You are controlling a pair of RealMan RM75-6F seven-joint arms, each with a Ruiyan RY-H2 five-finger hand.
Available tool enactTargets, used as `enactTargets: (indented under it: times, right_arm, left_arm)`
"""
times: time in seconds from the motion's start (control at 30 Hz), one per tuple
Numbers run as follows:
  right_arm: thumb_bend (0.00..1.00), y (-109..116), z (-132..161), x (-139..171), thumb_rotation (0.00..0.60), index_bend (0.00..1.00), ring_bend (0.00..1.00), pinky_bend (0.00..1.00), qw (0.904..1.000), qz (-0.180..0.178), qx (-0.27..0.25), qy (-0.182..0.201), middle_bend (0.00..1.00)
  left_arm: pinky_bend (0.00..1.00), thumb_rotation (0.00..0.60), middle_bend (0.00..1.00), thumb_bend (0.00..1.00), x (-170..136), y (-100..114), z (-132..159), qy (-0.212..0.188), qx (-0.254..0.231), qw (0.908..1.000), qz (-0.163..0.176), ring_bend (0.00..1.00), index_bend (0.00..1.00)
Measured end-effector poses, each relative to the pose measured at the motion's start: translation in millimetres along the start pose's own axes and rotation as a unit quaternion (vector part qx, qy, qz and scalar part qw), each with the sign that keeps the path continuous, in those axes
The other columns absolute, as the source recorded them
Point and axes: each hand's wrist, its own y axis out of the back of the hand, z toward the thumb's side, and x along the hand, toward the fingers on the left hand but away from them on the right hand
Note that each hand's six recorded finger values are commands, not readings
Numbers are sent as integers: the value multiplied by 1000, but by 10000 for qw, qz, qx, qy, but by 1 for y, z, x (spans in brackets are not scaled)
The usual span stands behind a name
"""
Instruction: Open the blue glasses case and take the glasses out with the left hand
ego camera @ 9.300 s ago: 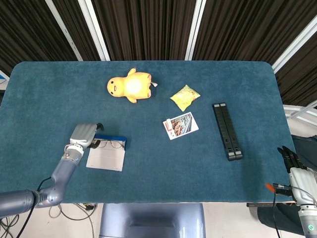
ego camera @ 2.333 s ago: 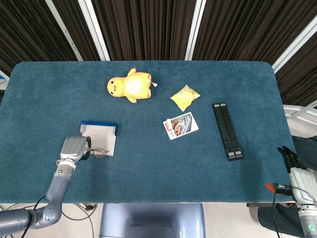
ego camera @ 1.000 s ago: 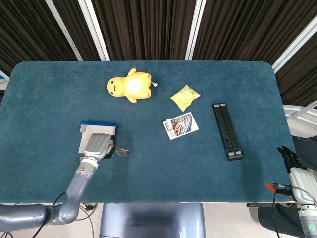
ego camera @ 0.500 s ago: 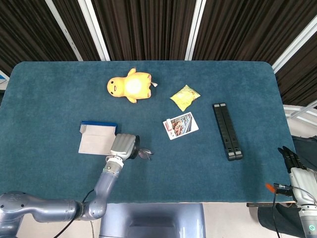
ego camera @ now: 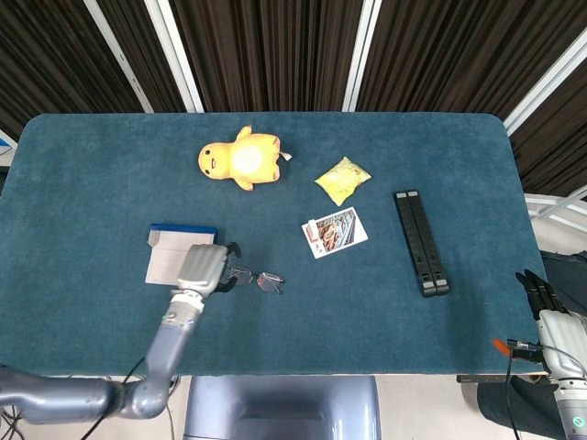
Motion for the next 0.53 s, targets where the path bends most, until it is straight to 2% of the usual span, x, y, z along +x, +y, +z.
enactTargets:
  times: [0.07,0.17,0.23,0.33,0.53]
  right_arm:
    - [155,0,0,0,600,0,0,200,10000,-7,38,12,0]
    - [155,0,0,1,600,0,0,200,10000,-24,91,34,0]
    - [155,0,1,1,600,0,0,200,9999,-45,138,56,0]
    - [155,0,1,1,600,0,0,200,9997,-87,214,85,0]
    - [155,2,3,3,600,0,0,199,9991,-190,358,157,0]
  left_arm:
    - [399,600,296,258,-15,8,-20,62,-22,9999,120,246,185]
    - [222,600,93,252,-41,20,-54,185,137,9993,291,67,49]
    - [128,600,18,244,-63,28,-80,306,294,9983,406,9,5]
    - [31,600,0,223,-96,39,-115,494,496,9960,555,0,0]
    - [0,600,0,193,-157,53,-165,797,849,9897,829,0,0]
